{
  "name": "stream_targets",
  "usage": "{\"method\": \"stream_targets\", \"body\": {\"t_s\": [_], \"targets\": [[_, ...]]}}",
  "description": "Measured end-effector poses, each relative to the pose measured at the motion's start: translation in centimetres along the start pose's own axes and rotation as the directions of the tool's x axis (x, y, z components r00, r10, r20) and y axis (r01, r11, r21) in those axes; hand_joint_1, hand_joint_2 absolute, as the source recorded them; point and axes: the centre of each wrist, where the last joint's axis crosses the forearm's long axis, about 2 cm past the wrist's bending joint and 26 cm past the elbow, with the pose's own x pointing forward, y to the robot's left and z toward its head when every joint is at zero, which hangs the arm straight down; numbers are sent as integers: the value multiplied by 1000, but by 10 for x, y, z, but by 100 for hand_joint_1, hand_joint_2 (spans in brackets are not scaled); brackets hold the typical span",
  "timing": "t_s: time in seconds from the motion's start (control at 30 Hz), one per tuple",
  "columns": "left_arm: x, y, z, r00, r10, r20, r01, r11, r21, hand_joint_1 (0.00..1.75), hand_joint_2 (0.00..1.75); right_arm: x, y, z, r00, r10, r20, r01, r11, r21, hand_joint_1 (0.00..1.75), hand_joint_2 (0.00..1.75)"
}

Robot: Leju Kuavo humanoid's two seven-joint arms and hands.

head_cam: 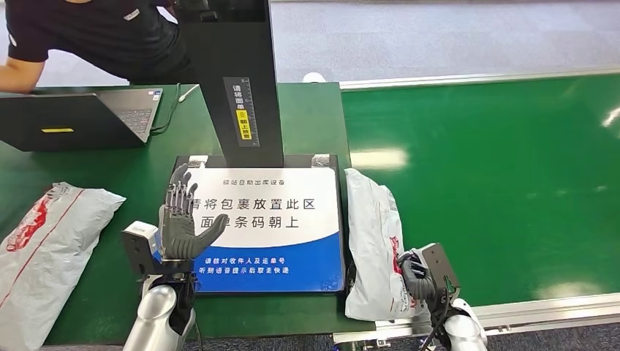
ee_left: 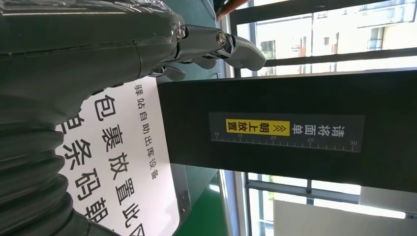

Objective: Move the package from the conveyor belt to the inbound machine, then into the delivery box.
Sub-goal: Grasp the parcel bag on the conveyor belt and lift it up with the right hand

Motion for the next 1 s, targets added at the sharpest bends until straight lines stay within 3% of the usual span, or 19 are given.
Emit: {"method": "stream_targets", "body": {"t_s": [0.17,0.3,0.33,0.43,0.53,0.63,0.77,1.0], "targets": [[1,0,0,1000,0,3,0,1000,2,0,175,1,1,1,1000,1,9,-1,1000,-3,175,175],[1,1,1,1000,0,3,0,1000,3,0,175,2,1,2,1000,0,15,0,1000,-14,6,175],[1,1,1,1000,0,3,0,1000,3,0,175,3,1,3,1000,-8,21,8,1000,-22,0,175],[1,1,1,1000,0,2,0,1000,2,0,175,9,5,6,979,-197,61,196,980,9,0,175],[1,1,1,1000,0,5,0,1000,0,0,175,18,10,13,889,-438,134,427,898,108,0,175],[1,1,0,1000,-1,7,1,1000,1,0,175,26,15,19,841,-507,188,483,861,162,0,175],[1,1,1,1000,-1,6,1,1000,1,0,175,44,21,23,841,-474,261,438,880,185,0,175],[1,1,4,1000,-9,0,9,1000,-2,0,175,78,25,24,905,-185,383,217,975,-41,0,175]]}}
